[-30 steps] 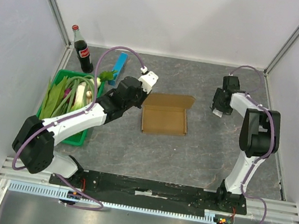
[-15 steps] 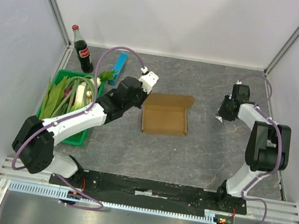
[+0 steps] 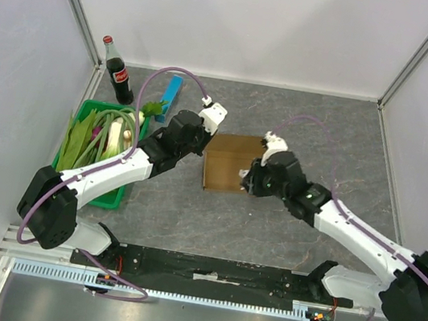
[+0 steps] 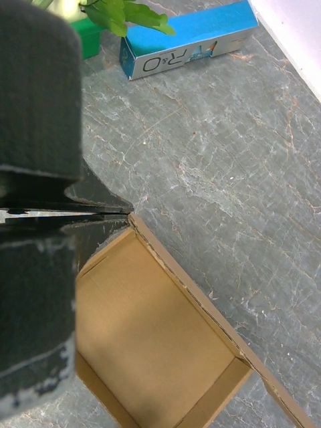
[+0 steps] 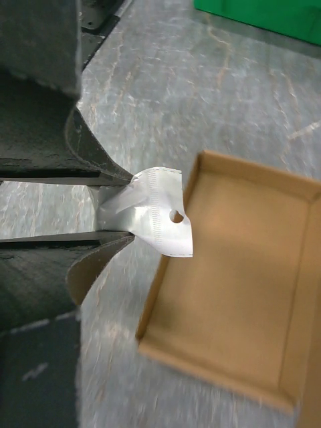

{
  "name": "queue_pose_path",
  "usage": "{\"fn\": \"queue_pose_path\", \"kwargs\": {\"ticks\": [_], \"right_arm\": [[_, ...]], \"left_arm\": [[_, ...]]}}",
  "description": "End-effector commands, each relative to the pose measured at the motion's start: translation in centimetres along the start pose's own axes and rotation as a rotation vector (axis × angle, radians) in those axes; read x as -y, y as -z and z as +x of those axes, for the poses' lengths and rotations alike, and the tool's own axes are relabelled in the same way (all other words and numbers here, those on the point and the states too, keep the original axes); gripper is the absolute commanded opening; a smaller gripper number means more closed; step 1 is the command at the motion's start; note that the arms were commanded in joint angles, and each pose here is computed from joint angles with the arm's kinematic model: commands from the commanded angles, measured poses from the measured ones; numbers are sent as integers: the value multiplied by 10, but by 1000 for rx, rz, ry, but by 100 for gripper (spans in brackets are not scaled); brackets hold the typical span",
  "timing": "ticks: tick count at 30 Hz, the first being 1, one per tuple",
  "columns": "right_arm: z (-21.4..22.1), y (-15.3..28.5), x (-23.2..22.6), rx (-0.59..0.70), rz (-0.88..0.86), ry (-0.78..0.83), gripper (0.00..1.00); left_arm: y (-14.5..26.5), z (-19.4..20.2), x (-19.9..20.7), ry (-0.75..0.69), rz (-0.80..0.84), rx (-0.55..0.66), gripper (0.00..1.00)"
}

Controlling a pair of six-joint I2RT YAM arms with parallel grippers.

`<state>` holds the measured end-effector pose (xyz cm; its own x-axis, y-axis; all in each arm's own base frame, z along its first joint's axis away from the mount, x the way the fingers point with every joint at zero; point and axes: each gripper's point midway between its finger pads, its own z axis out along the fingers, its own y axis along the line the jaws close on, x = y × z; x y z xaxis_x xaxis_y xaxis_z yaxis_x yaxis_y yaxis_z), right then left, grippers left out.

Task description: Fold the paper box

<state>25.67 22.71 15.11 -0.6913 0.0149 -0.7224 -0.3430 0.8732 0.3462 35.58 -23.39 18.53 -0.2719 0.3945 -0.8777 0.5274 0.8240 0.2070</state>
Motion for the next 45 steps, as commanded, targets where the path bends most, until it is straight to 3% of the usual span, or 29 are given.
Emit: {"fn": "queue_pose_path", "kwargs": {"ticks": [1,5,7,8,11,14,18,21,26,31,33,45], "right_arm": [[-9,-36,-32,127,4,36,17],[-23,-62,-52,180,-9,110,21],[-11,-76,-44,110,42,144,41],[-13,-75,-43,86,65,148,59],[2,-60,-20,29,134,204,78],[-11,-32,1,78,115,244,86],[-46,-4,88,114,224,173,82],[-54,-2,114,102,239,260,77],[-58,-32,118,59,103,401,66],[-71,-48,101,164,-19,509,61],[-83,-49,102,229,3,559,60],[-89,-53,118,307,48,633,61]], "left_arm": [[3,-12,0,-29,-4,38,2],[6,-10,5,-55,-4,43,2],[7,-10,7,-70,-4,45,2],[8,-11,9,-80,-2,47,2],[9,-11,11,-96,-1,52,2],[10,-9,11,-105,-3,49,2],[9,-5,11,-118,-6,37,2],[8,-9,10,-122,-13,57,2],[7,-7,12,-134,4,58,2],[7,-8,14,-134,15,60,2],[7,-8,14,-131,15,58,2],[9,-9,13,-138,10,62,2]]}}
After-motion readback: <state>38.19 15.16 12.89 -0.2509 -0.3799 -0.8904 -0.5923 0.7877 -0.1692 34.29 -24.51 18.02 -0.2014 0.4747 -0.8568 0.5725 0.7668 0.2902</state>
